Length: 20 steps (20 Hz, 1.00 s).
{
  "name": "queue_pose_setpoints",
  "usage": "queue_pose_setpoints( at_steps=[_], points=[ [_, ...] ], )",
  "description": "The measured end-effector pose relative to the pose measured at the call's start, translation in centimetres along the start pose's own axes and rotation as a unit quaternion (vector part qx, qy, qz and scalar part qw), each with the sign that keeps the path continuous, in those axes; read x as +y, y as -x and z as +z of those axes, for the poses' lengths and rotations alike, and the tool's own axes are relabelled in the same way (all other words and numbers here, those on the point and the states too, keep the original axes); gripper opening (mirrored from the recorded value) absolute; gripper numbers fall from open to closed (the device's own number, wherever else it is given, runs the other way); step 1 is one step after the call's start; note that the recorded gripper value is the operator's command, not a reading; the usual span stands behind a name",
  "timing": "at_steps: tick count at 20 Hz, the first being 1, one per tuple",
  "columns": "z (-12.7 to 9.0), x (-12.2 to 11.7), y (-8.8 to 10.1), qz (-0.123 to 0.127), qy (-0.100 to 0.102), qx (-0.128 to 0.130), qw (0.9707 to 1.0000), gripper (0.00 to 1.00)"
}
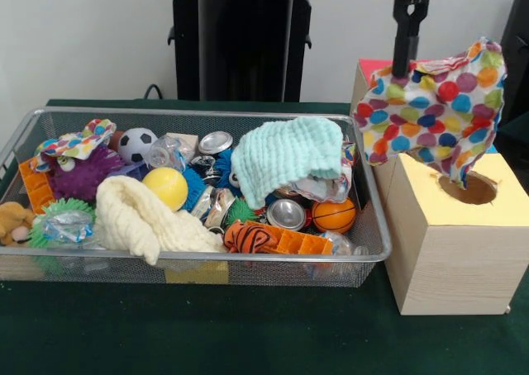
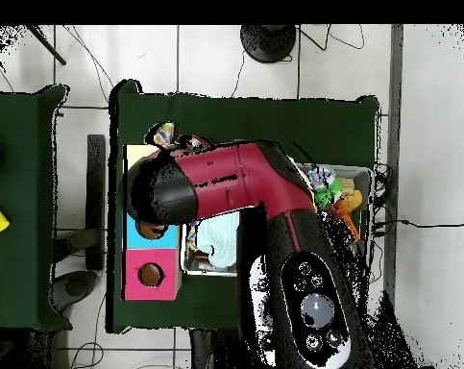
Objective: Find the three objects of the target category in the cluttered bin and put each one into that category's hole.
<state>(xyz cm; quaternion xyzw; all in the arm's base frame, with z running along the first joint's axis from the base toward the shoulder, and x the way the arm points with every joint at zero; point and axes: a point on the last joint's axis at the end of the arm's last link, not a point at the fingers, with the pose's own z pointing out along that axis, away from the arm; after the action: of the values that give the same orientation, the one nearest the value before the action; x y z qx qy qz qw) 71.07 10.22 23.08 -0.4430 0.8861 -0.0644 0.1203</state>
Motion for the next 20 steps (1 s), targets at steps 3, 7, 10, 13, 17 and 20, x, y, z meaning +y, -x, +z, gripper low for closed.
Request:
queue_pose_setpoints(
  at_steps=[3, 7, 10, 13, 17, 20],
  points=[
    [0.0, -0.1, -0.4, 0.002, -0.005, 0.008, 1.0000, 0.00],
    [-0.7, 0.3, 0.0, 0.006, -0.009, 0.009, 0.9999, 0.00],
    [-1.5, 0.8, 0.7, 0.007, -0.010, 0.007, 0.9999, 0.00],
    [-2.3, 1.3, 1.6, 0.008, -0.011, 0.002, 0.9999, 0.00],
    [-4.2, 1.5, 2.8, 0.029, 0.003, -0.010, 0.9995, 0.00],
    [-6.0, 1.7, 3.5, 0.044, 0.017, -0.012, 0.9988, 0.00]
  ],
)
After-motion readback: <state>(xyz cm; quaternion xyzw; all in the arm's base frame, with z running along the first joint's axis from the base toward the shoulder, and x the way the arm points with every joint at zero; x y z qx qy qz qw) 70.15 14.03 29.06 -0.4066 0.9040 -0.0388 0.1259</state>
